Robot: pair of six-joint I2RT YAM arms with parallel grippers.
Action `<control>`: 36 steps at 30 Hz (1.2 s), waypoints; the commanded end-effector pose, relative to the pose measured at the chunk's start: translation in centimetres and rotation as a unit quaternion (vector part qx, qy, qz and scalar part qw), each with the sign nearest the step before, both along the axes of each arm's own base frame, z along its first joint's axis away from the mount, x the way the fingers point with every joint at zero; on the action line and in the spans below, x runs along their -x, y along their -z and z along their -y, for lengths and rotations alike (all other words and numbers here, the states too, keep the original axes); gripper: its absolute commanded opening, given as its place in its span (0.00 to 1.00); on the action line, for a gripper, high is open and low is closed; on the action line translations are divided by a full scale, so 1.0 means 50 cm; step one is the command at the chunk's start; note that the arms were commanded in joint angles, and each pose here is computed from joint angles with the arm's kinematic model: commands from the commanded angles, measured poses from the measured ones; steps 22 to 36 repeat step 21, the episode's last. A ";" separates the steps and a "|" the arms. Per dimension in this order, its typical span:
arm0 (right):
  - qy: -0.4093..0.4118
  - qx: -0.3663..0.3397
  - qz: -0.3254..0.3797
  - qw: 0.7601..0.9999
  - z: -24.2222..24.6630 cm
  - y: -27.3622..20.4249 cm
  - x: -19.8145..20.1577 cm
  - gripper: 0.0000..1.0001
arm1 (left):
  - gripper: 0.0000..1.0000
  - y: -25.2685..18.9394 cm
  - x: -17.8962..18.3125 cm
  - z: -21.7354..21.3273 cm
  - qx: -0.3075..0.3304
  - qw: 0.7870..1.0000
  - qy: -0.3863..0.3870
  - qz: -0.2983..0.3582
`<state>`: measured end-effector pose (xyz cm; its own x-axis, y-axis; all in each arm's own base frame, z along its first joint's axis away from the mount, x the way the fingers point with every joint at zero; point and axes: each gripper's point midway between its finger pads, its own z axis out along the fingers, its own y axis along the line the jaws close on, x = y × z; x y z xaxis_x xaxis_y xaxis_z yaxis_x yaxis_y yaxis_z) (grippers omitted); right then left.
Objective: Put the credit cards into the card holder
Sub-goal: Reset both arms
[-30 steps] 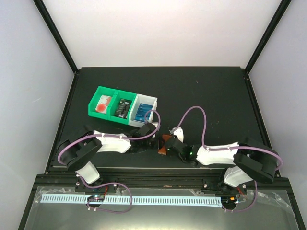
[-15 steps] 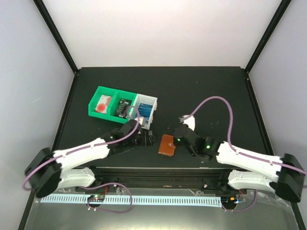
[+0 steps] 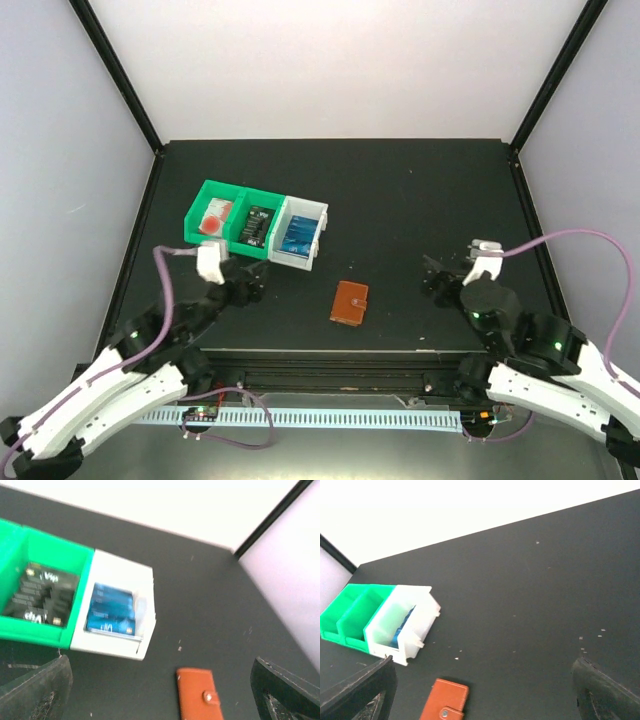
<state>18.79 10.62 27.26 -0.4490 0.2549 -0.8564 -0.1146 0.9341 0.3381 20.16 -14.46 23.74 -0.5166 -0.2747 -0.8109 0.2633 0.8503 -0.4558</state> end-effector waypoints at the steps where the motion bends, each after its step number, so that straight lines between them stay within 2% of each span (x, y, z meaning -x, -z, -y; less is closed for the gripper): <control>1: 0.050 0.040 0.009 0.998 0.101 0.012 0.024 0.96 | 0.99 -0.070 0.029 -0.083 0.007 0.997 -0.043 0.057; 7: 0.072 -0.029 0.050 0.996 0.159 -0.034 0.046 0.99 | 0.99 -0.125 0.068 -0.158 0.035 0.992 -0.077 0.097; 14: 0.093 -0.058 0.067 0.992 0.191 -0.047 0.055 1.00 | 0.99 -0.155 0.091 -0.211 0.039 0.987 -0.110 0.113; 36: 0.102 -0.052 0.066 0.991 0.192 -0.036 0.051 1.00 | 0.99 -0.147 0.087 -0.203 0.024 0.989 -0.103 0.105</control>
